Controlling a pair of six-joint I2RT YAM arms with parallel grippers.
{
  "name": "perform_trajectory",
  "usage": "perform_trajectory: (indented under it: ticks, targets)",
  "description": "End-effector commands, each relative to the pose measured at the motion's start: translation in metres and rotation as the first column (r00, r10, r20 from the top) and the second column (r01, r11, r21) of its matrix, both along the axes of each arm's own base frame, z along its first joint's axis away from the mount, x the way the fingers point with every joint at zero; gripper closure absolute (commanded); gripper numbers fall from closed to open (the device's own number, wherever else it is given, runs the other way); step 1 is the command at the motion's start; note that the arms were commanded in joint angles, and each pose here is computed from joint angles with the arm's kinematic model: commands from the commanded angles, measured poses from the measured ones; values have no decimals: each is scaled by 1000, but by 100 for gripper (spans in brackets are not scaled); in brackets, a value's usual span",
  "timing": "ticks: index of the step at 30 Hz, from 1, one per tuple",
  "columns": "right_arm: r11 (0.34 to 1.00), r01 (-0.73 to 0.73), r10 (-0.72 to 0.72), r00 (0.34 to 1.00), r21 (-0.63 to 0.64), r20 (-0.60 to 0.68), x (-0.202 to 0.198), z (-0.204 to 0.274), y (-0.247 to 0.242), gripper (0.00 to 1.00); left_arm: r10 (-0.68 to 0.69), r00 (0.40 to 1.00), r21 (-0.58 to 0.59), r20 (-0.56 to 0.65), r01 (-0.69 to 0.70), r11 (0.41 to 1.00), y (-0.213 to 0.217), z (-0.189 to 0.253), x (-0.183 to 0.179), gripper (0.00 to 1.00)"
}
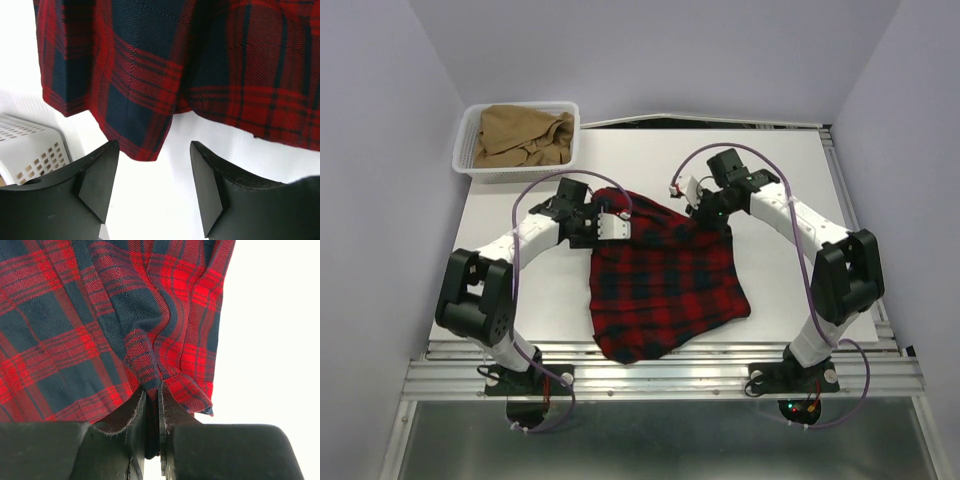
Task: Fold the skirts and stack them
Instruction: Fold the skirt
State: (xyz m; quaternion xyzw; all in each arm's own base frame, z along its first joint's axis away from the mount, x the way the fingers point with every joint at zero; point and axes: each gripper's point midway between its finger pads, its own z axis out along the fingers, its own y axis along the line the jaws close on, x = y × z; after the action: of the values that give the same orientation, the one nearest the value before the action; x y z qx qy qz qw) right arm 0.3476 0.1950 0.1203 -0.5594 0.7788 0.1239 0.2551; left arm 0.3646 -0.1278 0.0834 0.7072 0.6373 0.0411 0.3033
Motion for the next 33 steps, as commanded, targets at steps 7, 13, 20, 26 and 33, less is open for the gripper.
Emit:
perform_trajectory:
  ticks: [7,13,20,26,33]
  targets:
    - [999,16,-18,999,45,45,14,16,5,99,82,988,-91,131,-70,993,-13,-5,43,34]
    - [998,38,-40,997,45,58,20,20,0,99,154,958,-111,243,-131,985,-7,11,71,83]
    - [964,257,-265,955,72,131,69,39,-31,99,391,860,-321,328,-288,902,3,107,127,100]
    - [909,390,-417,868,149,271,115,88,-77,99,528,738,-465,421,-324,824,19,211,155,100]
    - [883,419,-469,809,211,354,135,131,-91,99,617,614,-552,492,-329,766,30,292,170,100]
